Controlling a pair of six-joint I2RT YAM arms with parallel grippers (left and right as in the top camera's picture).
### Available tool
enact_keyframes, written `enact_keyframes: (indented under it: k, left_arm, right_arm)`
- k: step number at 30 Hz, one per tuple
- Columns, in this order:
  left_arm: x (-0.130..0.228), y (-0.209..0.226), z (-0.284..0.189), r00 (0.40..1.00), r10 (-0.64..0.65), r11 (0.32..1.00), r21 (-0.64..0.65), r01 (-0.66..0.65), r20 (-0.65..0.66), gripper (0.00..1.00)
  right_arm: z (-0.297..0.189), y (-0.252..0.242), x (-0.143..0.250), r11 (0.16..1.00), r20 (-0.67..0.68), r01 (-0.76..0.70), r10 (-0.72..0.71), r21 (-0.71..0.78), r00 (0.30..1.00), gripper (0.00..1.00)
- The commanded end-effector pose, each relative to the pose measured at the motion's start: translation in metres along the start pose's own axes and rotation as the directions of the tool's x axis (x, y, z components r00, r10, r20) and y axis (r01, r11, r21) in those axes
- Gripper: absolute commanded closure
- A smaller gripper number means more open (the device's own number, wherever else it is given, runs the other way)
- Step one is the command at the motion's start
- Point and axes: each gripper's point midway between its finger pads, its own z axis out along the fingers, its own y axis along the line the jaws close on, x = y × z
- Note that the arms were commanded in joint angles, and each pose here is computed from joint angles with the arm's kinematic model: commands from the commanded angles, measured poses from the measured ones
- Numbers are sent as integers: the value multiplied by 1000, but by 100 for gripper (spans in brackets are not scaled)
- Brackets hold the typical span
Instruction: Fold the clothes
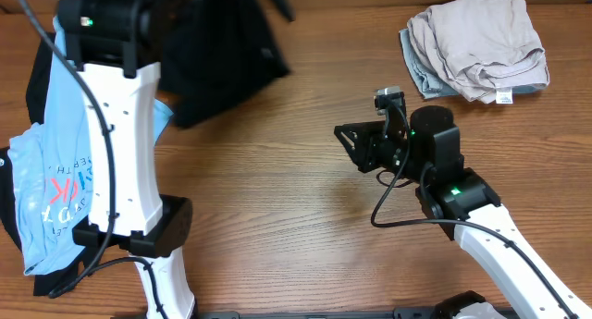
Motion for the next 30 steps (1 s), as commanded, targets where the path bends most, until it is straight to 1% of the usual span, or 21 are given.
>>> enact_keyframes:
  k: [1,3,5,7,12,17,19,22,28,30]
  left_arm:
    - [-13,-31,-17,998,-22,997,74,18,50,96]
    - [-13,-39,-17,998,-24,996,91,19,52,96]
    - [-12,-48,-17,999,-21,992,123,15,50,96]
    - [-13,-56,-20,998,-31,987,162,23,50,96]
    - [-18,-64,-28,997,-34,981,193,22,63,96]
    - [-17,-65,-29,997,-34,981,195,22,62,96]
    - [-16,-64,-29,998,-35,981,193,24,57,96]
    - [-15,-63,-29,998,-37,982,186,27,51,96]
    - [-15,-58,-28,998,-36,987,160,27,54,96]
    - [-15,-57,-28,998,-36,988,155,27,56,96]
  right_arm:
    - [-5,1,-16,998,63,38,-41,46,997,58]
    - [-5,2,-18,996,74,72,-75,45,994,49]
    - [-5,2,-20,994,81,100,-104,50,991,37]
    - [-3,-2,-20,992,80,105,-110,68,991,29]
    - [11,-17,-12,988,44,113,-118,101,992,16]
    - [31,-12,6,992,-17,112,-111,52,994,12]
    - [35,-7,10,992,-24,120,-119,39,993,9]
    - [36,2,7,990,-6,138,-138,15,990,5]
    - [39,32,5,982,22,181,-181,-43,983,1]
    - [42,36,6,981,33,195,-194,-14,980,0]
